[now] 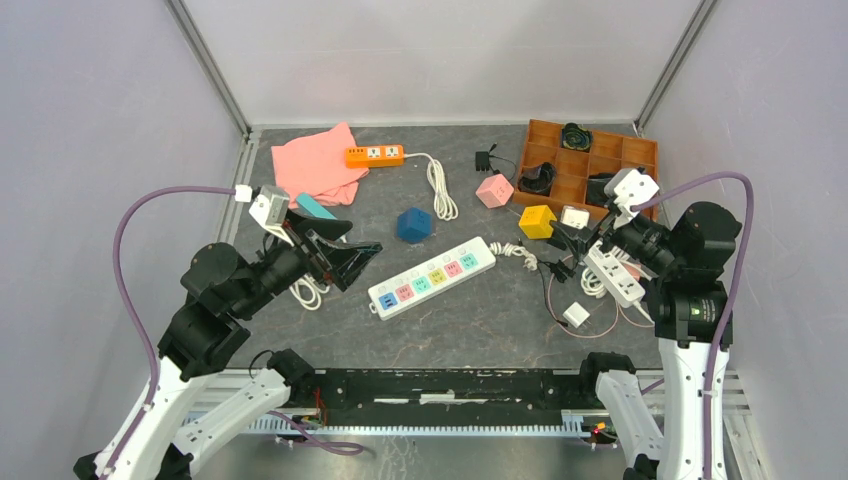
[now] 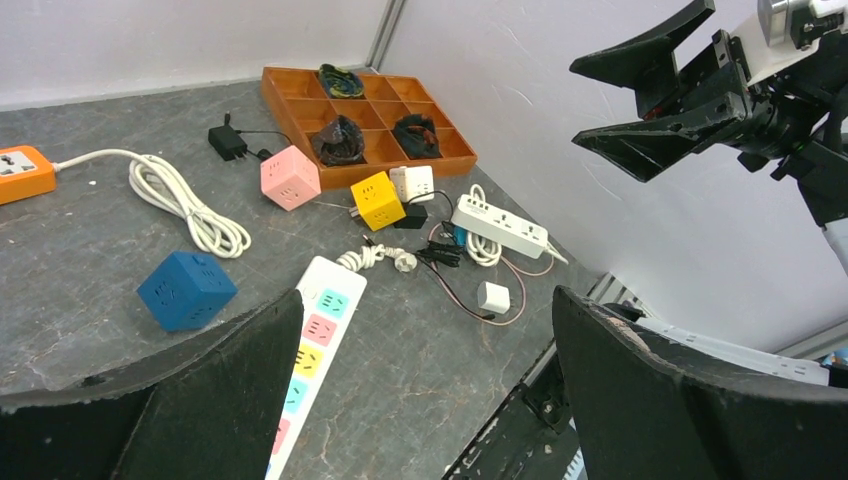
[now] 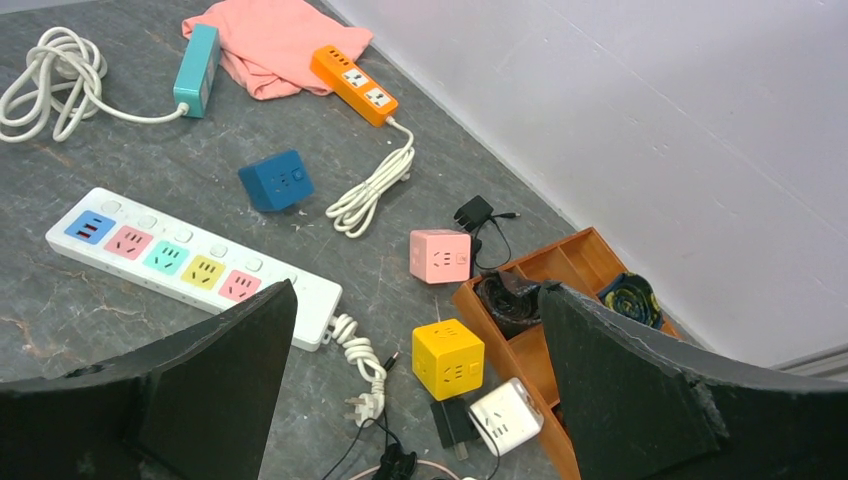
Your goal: Pull the plug off the socket
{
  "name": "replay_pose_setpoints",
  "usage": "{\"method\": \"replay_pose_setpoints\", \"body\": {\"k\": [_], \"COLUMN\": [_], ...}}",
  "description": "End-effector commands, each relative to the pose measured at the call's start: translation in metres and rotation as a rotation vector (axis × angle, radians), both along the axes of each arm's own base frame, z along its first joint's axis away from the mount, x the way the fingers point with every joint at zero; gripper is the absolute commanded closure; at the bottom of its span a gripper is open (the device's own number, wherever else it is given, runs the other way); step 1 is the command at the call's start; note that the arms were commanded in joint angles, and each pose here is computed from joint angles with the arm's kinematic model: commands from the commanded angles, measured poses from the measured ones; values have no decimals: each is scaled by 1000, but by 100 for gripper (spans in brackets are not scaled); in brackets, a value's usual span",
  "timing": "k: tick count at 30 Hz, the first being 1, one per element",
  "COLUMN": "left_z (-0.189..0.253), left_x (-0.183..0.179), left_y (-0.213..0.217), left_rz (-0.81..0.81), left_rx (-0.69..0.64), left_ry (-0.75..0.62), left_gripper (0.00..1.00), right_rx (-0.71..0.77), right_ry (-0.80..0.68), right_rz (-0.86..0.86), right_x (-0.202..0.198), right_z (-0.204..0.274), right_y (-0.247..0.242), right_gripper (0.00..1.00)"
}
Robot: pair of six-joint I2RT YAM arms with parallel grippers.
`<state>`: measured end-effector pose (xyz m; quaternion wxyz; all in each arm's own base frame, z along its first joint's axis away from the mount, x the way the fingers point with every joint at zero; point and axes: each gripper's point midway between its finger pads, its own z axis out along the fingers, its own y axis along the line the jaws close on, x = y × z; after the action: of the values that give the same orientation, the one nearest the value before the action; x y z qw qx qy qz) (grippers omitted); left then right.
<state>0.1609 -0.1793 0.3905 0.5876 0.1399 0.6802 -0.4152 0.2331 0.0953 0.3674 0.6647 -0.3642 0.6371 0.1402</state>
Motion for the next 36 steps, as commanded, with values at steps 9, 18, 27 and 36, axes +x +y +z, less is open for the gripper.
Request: {"method": "replay_pose_setpoints", "body": {"k": [9,18,27,36], "left_z": [13,5,2,0], "left_x": [-8,-5,-4,-5], "left_y": [2,3,4,5], "left_rz": [-17,-1,5,8], "left_rx": [-47,-28,-20,-17], "left_ry": [-7,-5,-5,-3], "left_gripper": [0,0,0,0], "right_rx": [-5,-3,-3,-3], "right_ry": [-30,-29,-26,-26], "right_rz": [13,12,12,14], "right_x": [-4,-4,-4,-4], "right_z": [11,9,8,7], "right_y": [2,2,2,2], "right_gripper": [2,2,2,2]}}
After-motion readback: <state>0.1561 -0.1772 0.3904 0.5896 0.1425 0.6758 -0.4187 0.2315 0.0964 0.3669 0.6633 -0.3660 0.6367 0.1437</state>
